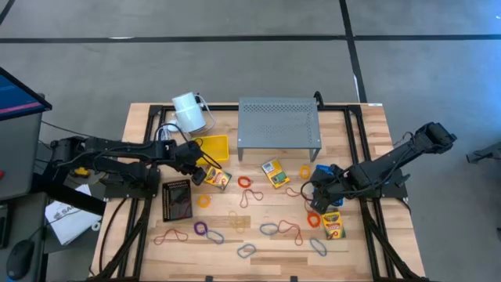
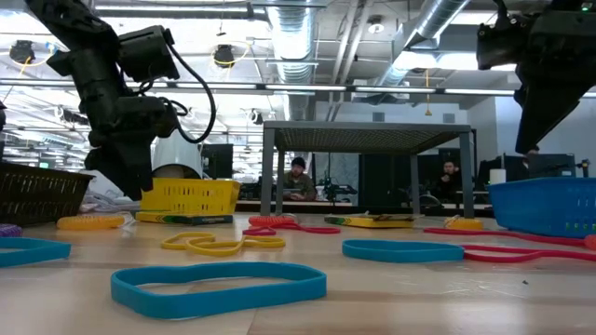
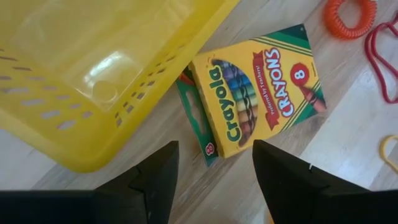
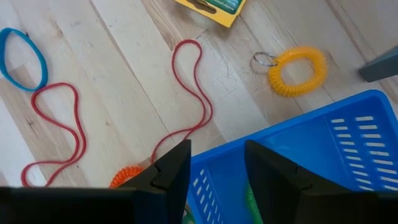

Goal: Pick & Place Office Desk Supplies
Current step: Put the crayon box into the yellow bin

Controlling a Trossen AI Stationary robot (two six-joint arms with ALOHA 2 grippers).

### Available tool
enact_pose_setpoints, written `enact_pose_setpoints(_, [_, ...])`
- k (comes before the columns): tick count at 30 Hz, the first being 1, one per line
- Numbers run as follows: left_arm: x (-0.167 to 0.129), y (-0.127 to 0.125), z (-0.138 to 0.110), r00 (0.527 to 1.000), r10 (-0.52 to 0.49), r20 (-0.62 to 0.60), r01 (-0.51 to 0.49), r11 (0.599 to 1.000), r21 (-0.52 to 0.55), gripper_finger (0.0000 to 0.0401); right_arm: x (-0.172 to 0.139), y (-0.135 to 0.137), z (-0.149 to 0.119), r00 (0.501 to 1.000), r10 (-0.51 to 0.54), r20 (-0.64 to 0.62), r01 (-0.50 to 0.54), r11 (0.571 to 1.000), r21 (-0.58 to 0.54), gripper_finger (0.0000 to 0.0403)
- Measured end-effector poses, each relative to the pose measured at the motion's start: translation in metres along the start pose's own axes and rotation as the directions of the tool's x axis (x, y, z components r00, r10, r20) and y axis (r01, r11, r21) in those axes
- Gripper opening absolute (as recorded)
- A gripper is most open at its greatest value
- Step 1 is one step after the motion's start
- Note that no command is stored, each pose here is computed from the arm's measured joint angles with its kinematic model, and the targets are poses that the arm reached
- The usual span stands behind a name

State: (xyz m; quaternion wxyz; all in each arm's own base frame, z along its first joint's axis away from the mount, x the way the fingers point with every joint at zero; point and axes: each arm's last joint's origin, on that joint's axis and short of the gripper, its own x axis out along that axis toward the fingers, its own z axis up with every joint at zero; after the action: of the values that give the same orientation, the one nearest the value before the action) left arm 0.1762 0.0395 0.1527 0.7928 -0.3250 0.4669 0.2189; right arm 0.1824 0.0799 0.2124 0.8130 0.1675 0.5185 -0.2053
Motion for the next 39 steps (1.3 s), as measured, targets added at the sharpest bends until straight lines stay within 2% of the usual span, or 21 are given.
enact_pose_setpoints(7, [0.004, 0.000, 0.000, 1.000, 0.002, -0.018, -0.002, 1.000, 0.000, 0.0190, 0.000, 0.004, 0.003, 0.999, 0.037, 0.027, -0.036, 0.999, -0.010, 0.0147])
enact_pose_setpoints(19, [0.032, -0.002, 0.004, 0.997, 0.005, -0.080, -0.004, 1.000, 0.016, 0.0188, 0.000, 0.004, 0.003, 0.999, 0.038, 0.027, -0.038, 0.999, -0.012, 0.0147])
enact_pose_setpoints(27, [0.028, -0.002, 0.003, 0.998, -0.005, -0.064, 0.006, 1.000, 0.023, 0.0171, 0.000, 0.004, 0.003, 0.999, 0.038, 0.027, -0.037, 0.999, -0.026, 0.0147])
enact_pose_setpoints(33, [0.025, -0.002, 0.003, 0.998, -0.021, -0.059, 0.023, 0.999, 0.026, 0.0126, 0.000, 0.003, 0.003, 0.999, 0.037, 0.027, -0.036, 0.999, -0.025, 0.0147])
enact_pose_setpoints(39, [0.025, -0.002, 0.002, 0.996, -0.036, -0.076, 0.039, 0.999, 0.026, 0.0042, 0.000, 0.004, 0.003, 0.999, 0.037, 0.028, -0.037, 0.999, -0.025, 0.0147])
